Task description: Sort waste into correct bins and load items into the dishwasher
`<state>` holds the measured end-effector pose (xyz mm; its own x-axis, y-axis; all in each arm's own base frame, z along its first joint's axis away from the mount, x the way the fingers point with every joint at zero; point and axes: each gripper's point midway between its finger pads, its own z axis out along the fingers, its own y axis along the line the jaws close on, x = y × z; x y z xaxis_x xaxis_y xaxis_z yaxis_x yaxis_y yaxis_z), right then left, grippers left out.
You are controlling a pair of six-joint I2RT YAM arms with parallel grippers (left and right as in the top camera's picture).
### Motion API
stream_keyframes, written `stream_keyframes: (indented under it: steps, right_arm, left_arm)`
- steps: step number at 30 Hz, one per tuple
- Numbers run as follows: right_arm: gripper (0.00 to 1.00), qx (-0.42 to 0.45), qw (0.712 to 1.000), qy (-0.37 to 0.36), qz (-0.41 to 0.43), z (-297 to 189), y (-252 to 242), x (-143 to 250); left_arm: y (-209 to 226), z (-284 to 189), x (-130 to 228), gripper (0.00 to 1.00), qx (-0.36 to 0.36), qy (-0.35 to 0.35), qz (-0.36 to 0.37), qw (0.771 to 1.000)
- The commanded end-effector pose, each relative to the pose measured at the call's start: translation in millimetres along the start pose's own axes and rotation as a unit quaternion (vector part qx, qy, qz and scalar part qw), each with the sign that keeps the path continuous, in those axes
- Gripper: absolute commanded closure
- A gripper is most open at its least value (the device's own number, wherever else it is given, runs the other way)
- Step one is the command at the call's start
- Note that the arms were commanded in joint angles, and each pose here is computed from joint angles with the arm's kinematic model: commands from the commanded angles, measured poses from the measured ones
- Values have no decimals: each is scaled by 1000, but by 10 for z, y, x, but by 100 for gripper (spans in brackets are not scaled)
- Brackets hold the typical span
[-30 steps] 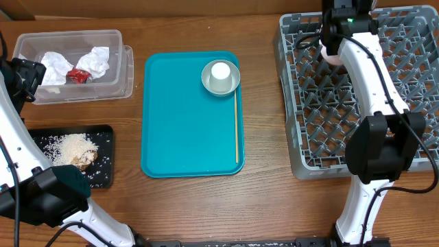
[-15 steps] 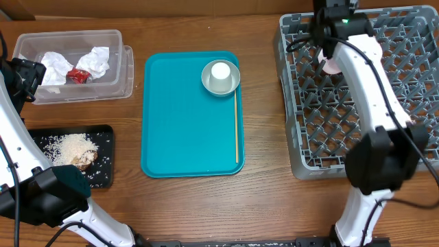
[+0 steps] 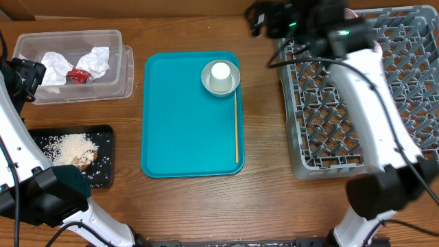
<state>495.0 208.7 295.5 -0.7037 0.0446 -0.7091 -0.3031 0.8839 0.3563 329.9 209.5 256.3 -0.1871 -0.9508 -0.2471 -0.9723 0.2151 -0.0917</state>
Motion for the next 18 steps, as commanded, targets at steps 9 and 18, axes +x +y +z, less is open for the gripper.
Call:
stream_keyframes:
  steps: [9,18]
  right_arm:
    - [0,81,990,115,-12,1373,-20,1068]
    - [4,120,983,131,-35,1743,36,1456]
  left_arm:
    - [-28,37,19,0,-2,4,-3,1000]
    - [-27,37,18,0,-2,4,-3,1000]
